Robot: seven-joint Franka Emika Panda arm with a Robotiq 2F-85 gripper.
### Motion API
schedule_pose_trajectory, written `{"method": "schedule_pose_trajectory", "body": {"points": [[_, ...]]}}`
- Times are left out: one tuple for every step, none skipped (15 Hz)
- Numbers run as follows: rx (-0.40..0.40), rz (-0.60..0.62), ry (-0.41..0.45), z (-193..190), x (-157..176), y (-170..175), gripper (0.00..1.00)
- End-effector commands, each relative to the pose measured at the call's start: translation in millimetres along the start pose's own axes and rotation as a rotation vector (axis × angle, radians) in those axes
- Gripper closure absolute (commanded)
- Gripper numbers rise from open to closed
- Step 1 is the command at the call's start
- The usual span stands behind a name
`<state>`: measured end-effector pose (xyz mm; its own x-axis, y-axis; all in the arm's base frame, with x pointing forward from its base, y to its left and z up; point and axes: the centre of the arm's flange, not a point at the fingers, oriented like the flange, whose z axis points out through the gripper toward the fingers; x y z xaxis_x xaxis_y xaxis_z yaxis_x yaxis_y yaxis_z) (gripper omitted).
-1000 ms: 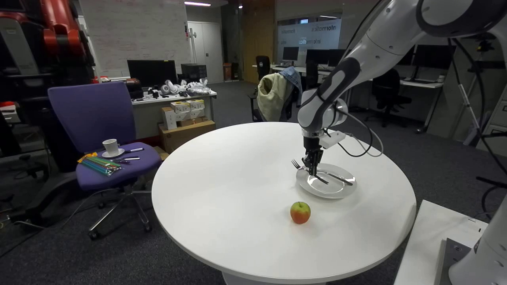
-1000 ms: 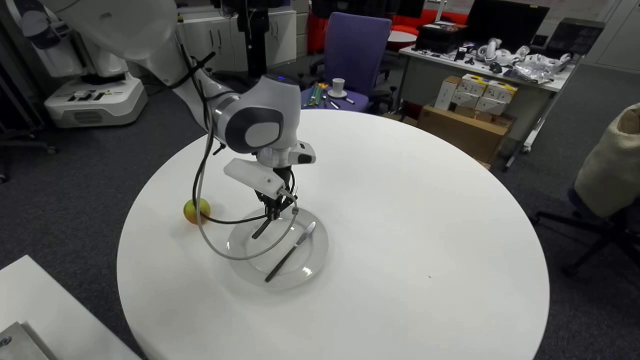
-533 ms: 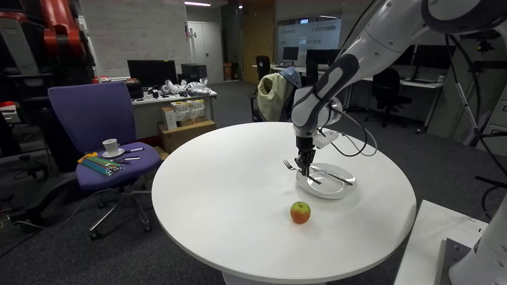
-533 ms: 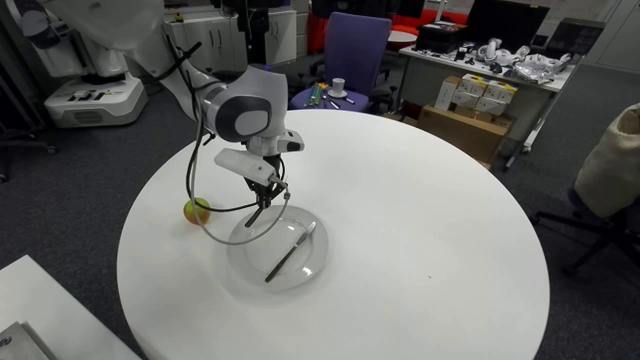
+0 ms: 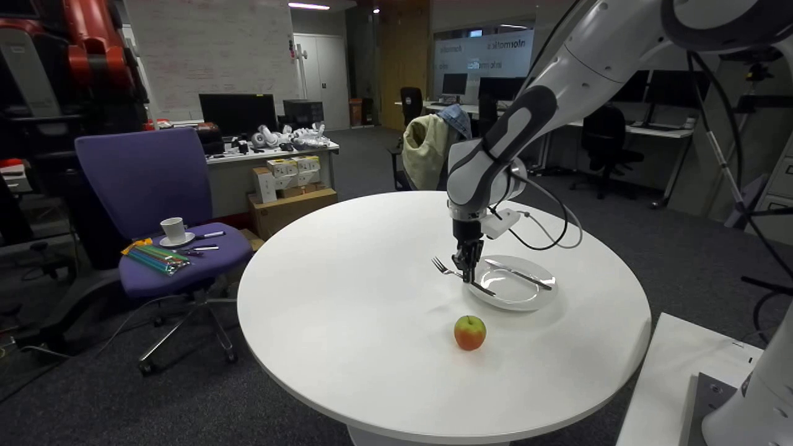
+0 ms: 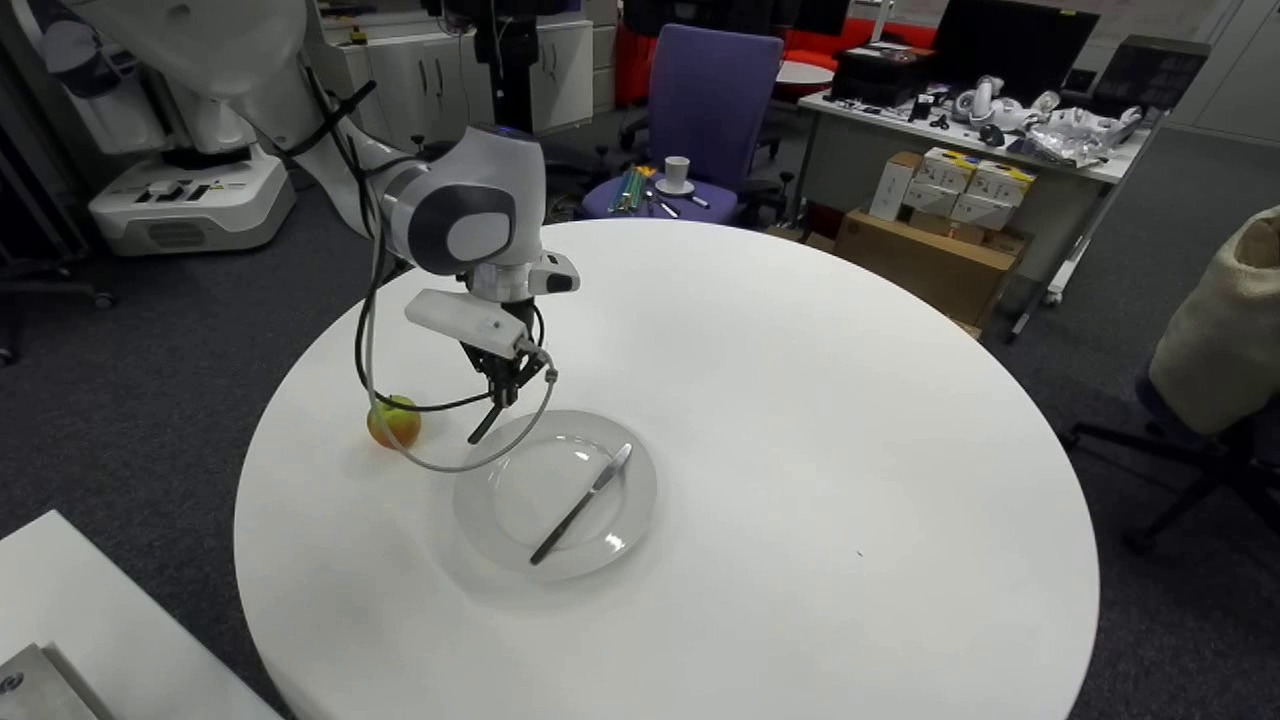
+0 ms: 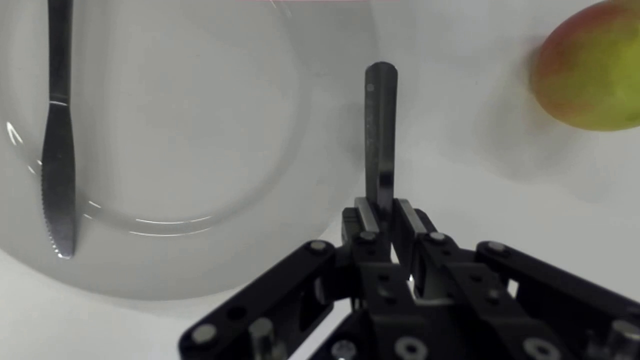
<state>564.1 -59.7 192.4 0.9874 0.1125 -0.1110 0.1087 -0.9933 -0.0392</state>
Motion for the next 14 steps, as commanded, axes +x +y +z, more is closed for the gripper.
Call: {"method": "schedule_pose_trajectory", "body": {"points": [[-0.014, -0.007, -0.005, -11, -9, -14, 0.96], [-0.014, -0.010, -0.008, -10, -8, -18, 0.96], [-0.011, -0.012, -0.013, -8, -6, -21, 0.96], [-0.005, -0.010, -0.019, -7, -5, -24, 0.96], [0.001, -0.007, -0.022, -6, -4, -26, 0.96], [0.007, 0.006, -0.024, -4, -3, -29, 0.96], [0.011, 0.021, -0.025, -3, -3, -32, 0.96], [0.012, 0.033, -0.027, -2, -2, -33, 0.96], [0.012, 0.047, -0.028, -1, -2, -35, 0.96], [0.014, 0.063, -0.029, 0, -1, -36, 0.96], [0.011, 0.079, -0.028, 1, -1, -36, 0.96], [0.010, 0.094, -0.029, 1, -2, -36, 0.96], [0.007, 0.107, -0.027, 1, -2, -36, 0.96], [0.006, 0.119, -0.028, 2, -3, -36, 0.96]]}}
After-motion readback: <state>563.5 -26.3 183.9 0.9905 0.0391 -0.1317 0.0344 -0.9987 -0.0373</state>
